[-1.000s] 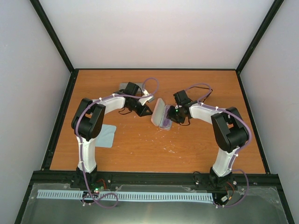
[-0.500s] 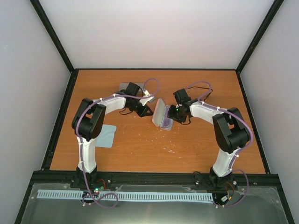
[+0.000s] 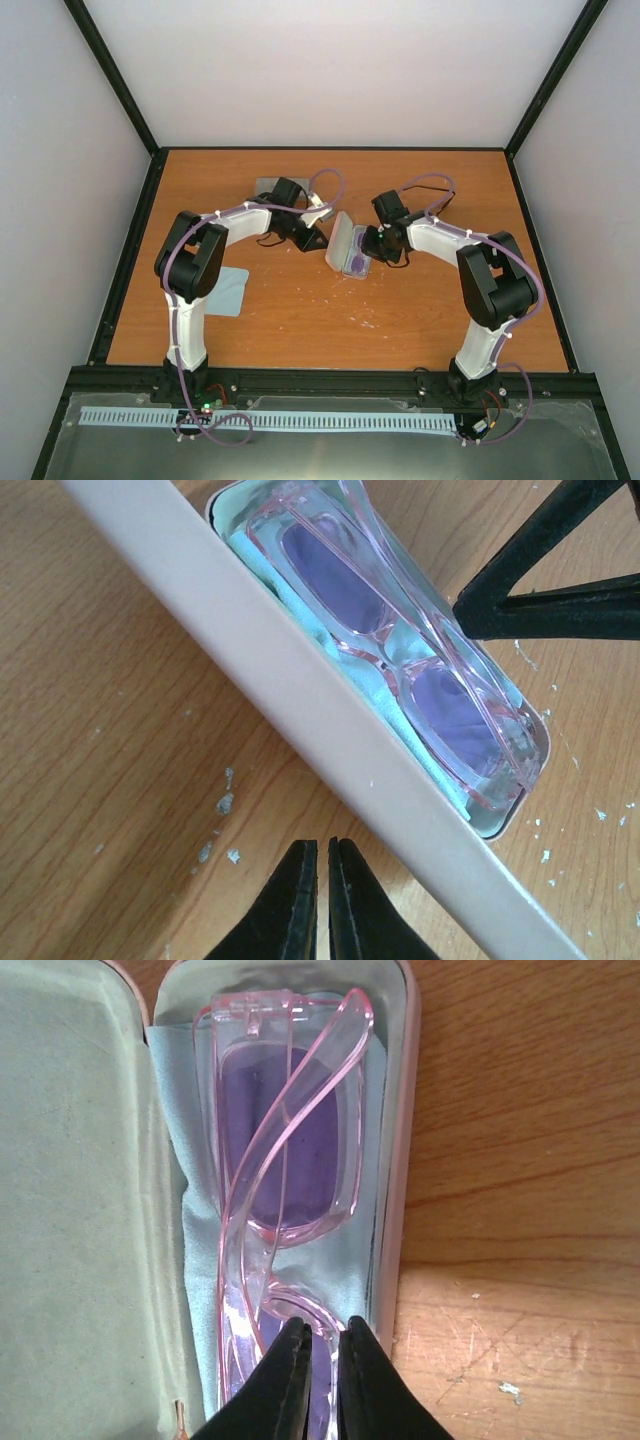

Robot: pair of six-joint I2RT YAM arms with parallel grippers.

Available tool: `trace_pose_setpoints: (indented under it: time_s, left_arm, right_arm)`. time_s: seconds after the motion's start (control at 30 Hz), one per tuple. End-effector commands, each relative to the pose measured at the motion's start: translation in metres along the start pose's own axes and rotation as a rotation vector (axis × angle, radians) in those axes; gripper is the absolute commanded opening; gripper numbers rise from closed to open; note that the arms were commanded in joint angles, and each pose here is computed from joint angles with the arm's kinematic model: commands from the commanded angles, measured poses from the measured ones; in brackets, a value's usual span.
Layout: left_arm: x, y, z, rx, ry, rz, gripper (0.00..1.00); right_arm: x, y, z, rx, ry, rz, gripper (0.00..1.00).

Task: Organize the sunglasses
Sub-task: Place the sunglasses in the sunglasses case.

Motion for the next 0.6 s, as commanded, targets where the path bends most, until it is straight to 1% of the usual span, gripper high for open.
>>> trace_pose_setpoints:
  time_s: [0.0,0.3,0.4,0.57]
  left_arm:
    - [-0.006,0.024,-0.011,-0.053,0.016,0.048,0.08]
    - [-0.009,0.028,-0.010,-0.054,0.014,0.056,0.08]
    - [-0.009,0.030,-0.010,-0.056,0.016,0.059,0.08]
    - [-0.008,0.032,-0.011,-0.057,0.021,0.064,0.08]
  right_arm:
    - [0.006,-0.004,-0.002,0.009,0.044,0.000,0.11]
    - [0.011,-0.007,0.007,0.034,0.077,0.000,0.11]
    - [0.010,-0.004,-0.003,0.007,0.069,-0.004,0.13]
    - [0.001,-0.002,-0.024,-0.043,0.035,-0.003,0.20]
Point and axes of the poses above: each gripper's point midway between its finger pads, its own z axis out along the fingers, its own x axis along the line the jaws close on, y = z × x, the point moved 5 cm from there along -z, back along the fingers, and after that the axes turned 13 degrees about z, right-handed, at the moved point
